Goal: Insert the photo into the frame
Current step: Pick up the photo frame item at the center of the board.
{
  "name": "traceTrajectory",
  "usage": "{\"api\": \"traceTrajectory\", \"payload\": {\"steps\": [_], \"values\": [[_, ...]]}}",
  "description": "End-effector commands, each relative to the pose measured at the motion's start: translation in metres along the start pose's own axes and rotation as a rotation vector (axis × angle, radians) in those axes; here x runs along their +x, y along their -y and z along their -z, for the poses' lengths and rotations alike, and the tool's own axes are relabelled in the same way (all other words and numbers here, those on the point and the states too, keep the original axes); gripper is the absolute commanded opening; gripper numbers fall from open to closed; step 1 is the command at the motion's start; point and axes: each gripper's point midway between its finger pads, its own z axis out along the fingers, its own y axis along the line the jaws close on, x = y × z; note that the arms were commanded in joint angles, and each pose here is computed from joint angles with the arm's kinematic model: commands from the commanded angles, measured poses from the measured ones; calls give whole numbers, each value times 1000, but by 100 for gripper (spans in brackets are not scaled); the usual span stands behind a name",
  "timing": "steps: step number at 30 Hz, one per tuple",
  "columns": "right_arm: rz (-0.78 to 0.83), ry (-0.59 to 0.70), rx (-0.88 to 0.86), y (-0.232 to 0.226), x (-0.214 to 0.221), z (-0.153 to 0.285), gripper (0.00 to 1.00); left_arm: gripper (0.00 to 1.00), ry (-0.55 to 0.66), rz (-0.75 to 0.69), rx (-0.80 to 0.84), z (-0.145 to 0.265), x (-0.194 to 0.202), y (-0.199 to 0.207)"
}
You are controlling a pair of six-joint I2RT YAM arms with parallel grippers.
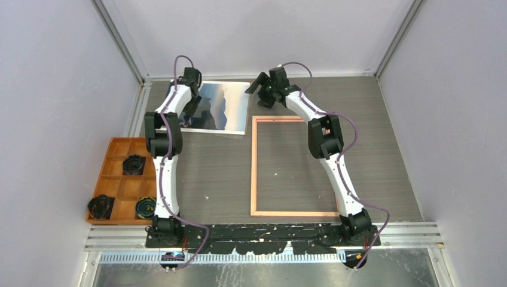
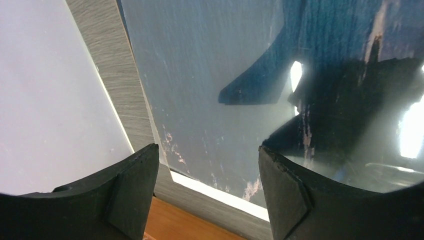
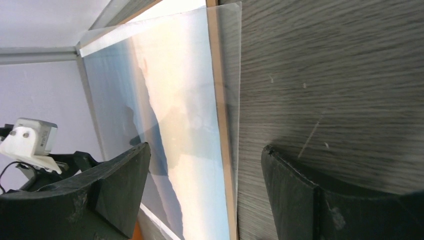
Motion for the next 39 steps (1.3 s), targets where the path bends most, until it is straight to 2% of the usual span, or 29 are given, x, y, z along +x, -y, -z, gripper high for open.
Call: {"api": "traceTrajectory", "payload": {"steps": [1,9,13,19,23,31,39], "values": [[-61,-18,-50,-3,8,-15,86,74,-35,-48,9,0,8,-5],[-130,-38,-125,-12,13,-26,83,71,-62,-108,82,-7,20,17],[-155,-33,-225,-31,9,-21,80,70,-73,-131,105,-11,25,25],[-185,7,-412,-78,-7,5,77,68,-87,-168,123,-18,31,32],[-167,23,-469,-101,-12,24,76,67,-90,-181,128,-19,33,34],[-84,16,-489,-127,1,44,76,67,-89,-193,135,-19,35,35],[68,17,-390,-126,27,54,75,66,-84,-221,158,-19,39,41]]}}
